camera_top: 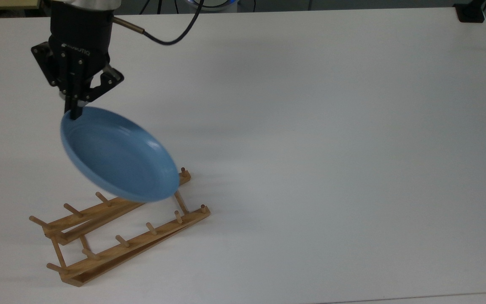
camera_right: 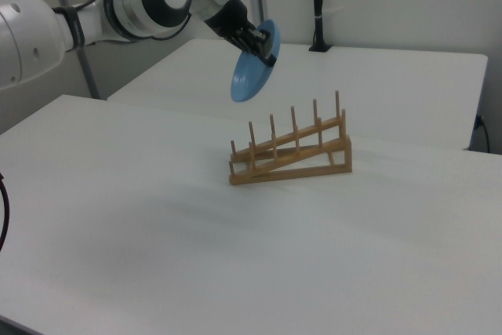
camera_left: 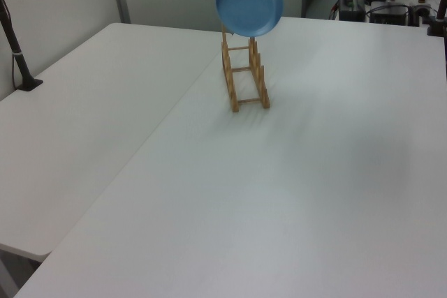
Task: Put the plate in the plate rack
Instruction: 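Lift the blue plate by its rim and carry it over the wooden rack, then lower the plate upright between the rack's pegs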
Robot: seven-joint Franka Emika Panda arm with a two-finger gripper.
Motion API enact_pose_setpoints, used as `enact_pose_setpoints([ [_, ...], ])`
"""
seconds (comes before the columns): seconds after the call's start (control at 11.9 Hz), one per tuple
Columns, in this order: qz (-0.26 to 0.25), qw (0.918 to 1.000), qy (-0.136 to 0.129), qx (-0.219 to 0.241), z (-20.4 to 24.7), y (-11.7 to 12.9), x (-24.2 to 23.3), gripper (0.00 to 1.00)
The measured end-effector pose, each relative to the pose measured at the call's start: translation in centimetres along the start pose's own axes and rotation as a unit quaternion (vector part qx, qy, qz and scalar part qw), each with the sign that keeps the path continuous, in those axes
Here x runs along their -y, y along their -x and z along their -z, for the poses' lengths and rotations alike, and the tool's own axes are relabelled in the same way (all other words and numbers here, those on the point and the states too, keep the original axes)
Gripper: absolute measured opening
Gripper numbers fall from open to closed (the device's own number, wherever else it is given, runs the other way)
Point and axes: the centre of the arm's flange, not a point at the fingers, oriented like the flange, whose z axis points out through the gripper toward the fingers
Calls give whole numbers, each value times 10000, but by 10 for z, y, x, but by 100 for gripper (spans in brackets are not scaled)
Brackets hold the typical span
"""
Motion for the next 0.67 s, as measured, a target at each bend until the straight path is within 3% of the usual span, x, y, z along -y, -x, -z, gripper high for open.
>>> enact_pose_setpoints([
  [0.25, 17, 9990, 234, -373, -22, -2, 6, 5],
  [0.67, 375, 9966, 588, -438, -58, 6, 9, 5],
])
